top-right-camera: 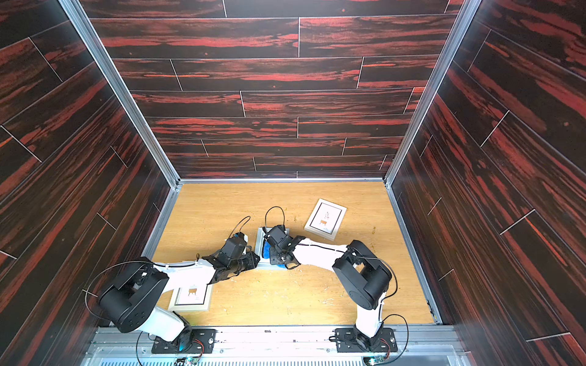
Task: Wipe the picture frame with a cloth
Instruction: Wipe the dirt from the picture frame.
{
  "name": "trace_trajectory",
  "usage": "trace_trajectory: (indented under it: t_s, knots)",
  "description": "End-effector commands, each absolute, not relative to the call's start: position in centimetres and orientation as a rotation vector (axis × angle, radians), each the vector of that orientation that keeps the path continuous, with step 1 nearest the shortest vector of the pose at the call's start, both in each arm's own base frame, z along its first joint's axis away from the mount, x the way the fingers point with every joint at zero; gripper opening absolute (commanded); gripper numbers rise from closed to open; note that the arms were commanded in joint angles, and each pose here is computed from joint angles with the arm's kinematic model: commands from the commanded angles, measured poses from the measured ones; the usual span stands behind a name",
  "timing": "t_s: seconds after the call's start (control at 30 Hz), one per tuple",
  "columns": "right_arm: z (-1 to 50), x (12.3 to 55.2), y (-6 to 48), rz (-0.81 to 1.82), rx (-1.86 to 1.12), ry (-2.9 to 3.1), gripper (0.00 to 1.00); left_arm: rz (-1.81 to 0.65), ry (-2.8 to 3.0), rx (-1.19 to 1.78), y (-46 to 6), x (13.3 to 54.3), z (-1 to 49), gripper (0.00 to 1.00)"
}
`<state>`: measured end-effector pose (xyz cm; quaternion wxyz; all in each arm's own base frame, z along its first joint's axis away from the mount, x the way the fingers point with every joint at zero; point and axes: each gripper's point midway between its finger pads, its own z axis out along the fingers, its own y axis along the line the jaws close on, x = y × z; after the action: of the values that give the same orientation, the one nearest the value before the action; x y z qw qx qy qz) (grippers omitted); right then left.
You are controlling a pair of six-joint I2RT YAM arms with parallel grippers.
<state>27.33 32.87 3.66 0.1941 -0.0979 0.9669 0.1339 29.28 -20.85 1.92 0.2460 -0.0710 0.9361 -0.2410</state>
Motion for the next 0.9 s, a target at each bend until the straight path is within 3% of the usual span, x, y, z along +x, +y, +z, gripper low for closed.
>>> trace_trajectory:
  t_s: [0.0, 0.3, 0.6, 0.87]
  knots:
    - [3.0, 25.4, 35.9, 0.423, -0.331, 2.756, 0.00, -0.419, 2.805, -0.272, -16.7, 24.2, -3.5, 0.31]
    - [3.4, 27.7, 28.7, 0.243, -0.193, 2.738, 0.00, -0.420, 2.796, -0.279, -16.5, 24.1, -3.3, 0.31]
    - [3.5, 25.3, 37.0, 0.437, -0.332, 2.752, 0.00, -0.420, 2.790, -0.297, -16.4, 24.1, -3.1, 0.31]
    - [3.6, 26.9, 30.2, 0.289, -0.199, 2.744, 0.00, -0.425, 2.779, -0.319, -16.4, 24.2, -3.1, 0.31]
